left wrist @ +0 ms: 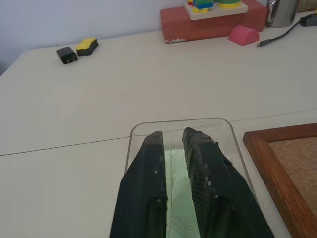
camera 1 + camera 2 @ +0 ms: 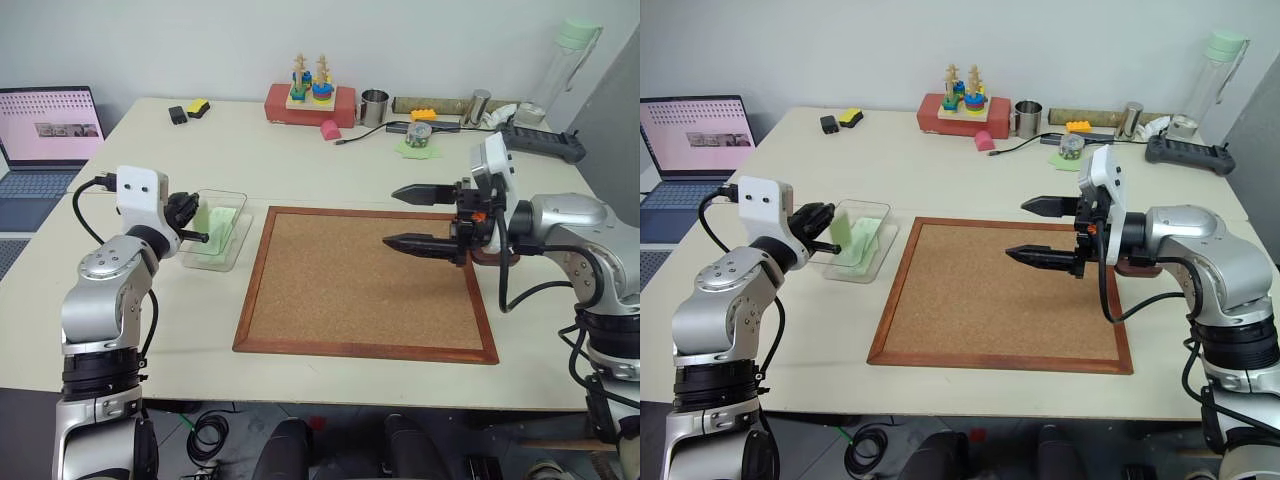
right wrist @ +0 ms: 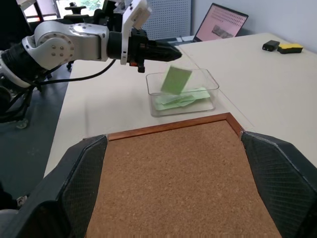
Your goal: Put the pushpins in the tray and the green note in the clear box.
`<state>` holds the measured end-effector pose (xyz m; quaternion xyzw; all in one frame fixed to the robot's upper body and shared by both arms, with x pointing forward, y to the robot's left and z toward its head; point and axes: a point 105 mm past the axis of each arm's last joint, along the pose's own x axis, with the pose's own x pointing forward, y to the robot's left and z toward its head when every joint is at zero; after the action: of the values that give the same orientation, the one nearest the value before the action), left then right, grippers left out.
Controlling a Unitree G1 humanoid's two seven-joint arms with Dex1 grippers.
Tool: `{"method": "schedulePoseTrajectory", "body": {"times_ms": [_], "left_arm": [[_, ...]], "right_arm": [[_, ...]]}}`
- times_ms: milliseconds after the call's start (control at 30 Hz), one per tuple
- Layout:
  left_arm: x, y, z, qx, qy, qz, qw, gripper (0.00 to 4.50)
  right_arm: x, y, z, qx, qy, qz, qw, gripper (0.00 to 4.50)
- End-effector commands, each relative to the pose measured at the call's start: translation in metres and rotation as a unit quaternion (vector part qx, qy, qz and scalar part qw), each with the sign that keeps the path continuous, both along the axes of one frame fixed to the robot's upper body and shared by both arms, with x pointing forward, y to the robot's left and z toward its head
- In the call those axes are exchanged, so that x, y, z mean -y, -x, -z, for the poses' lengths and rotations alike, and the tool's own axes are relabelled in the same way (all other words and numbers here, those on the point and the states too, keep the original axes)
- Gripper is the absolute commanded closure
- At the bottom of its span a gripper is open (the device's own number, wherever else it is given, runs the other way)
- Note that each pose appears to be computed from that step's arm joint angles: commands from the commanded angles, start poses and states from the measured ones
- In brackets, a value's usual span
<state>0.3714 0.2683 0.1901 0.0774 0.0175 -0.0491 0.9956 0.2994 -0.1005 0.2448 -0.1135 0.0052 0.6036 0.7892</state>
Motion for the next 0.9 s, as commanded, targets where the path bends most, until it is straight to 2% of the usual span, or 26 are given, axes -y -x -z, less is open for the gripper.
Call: {"method": "schedulePoseTrajectory", "body": {"times_ms": [33, 200, 333, 467, 600, 733, 900], "left_arm": [[0.004, 0.002, -0.022, 0.030, -0.013, 0.022, 0.999, 2.80], [0.008, 0.009, -0.033, 0.041, -0.032, 0.052, 0.997, 1.83], [0.014, 0.033, -0.041, 0.027, -0.070, 0.125, 0.989, 1.10], [0.002, 0.070, -0.028, -0.045, -0.160, 0.185, 0.969, 1.10], [-0.038, 0.096, -0.030, -0.095, -0.229, 0.164, 0.955, 1.10], [-0.060, 0.113, -0.039, -0.111, -0.222, 0.164, 0.955, 1.10], [-0.070, 0.122, -0.044, -0.116, -0.212, 0.163, 0.957, 1.10]], "right_arm": [[0.000, 0.007, -0.008, 0.019, 0.002, -0.009, 1.000, 0.01], [0.002, 0.005, -0.008, 0.017, 0.000, -0.001, 1.000, 0.01], [0.015, 0.001, -0.004, 0.027, 0.009, 0.029, 0.999, 0.01], [0.046, -0.004, 0.011, 0.041, 0.061, 0.082, 0.994, 0.01], [0.102, -0.008, 0.029, 0.049, 0.158, 0.147, 0.975, 0.01], [0.140, -0.012, 0.020, 0.048, 0.150, 0.200, 0.967, 0.01], [0.174, -0.007, 0.022, 0.029, 0.166, 0.228, 0.959, 0.01]]}}
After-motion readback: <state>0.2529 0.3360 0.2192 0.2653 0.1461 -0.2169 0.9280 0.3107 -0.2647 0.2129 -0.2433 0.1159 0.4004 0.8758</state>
